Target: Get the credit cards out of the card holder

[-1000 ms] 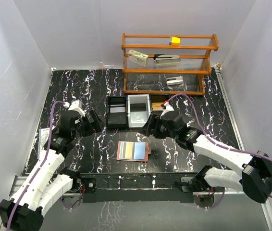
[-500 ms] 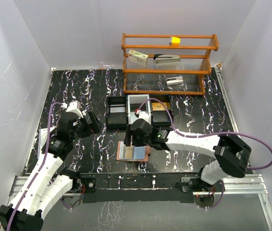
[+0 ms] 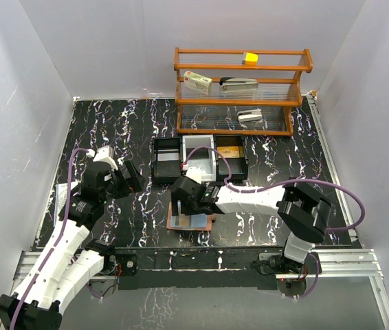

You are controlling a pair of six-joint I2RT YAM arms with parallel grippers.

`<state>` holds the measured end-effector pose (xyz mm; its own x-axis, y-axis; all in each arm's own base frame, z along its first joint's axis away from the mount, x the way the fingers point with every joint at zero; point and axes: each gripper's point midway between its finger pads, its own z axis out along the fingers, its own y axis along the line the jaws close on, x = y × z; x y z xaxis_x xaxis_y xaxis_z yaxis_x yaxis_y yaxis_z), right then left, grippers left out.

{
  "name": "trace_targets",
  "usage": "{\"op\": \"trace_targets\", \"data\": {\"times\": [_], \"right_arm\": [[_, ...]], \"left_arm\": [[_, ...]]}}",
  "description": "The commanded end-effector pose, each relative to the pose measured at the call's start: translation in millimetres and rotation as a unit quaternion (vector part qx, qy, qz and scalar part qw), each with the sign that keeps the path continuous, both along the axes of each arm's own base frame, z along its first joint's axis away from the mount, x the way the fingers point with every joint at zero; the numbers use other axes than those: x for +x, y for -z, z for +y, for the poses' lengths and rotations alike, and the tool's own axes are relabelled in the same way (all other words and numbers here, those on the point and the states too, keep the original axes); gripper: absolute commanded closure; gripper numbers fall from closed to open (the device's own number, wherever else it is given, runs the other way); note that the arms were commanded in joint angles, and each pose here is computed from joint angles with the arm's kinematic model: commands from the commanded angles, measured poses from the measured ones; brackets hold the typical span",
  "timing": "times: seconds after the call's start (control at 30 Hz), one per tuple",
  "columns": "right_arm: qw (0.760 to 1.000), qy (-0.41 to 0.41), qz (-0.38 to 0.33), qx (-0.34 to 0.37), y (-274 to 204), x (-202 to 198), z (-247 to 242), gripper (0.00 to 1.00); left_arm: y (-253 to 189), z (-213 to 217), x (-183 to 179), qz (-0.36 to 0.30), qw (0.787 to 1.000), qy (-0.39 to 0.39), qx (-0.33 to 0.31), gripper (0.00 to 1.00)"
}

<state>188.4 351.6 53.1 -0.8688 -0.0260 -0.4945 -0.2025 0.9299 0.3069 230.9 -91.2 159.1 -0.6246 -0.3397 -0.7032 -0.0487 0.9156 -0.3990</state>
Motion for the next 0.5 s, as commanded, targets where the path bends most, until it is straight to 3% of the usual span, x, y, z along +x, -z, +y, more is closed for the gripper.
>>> {"op": "trace_targets", "data": {"times": [0.0, 0.47], "right_arm": [[1.0, 0.02, -0.013, -0.001, -11.1, 10.5, 10.0, 0.28], [0.998, 0.029, 0.004, -0.058, 20.9, 12.4, 10.3, 0.34]], "left_arm": [[4.7, 3.9, -3.3, 0.011, 1.0, -0.01, 0.002, 0.01], [5.5, 4.4, -3.2, 0.011, 1.0, -0.018, -0.004, 0.01]]}}
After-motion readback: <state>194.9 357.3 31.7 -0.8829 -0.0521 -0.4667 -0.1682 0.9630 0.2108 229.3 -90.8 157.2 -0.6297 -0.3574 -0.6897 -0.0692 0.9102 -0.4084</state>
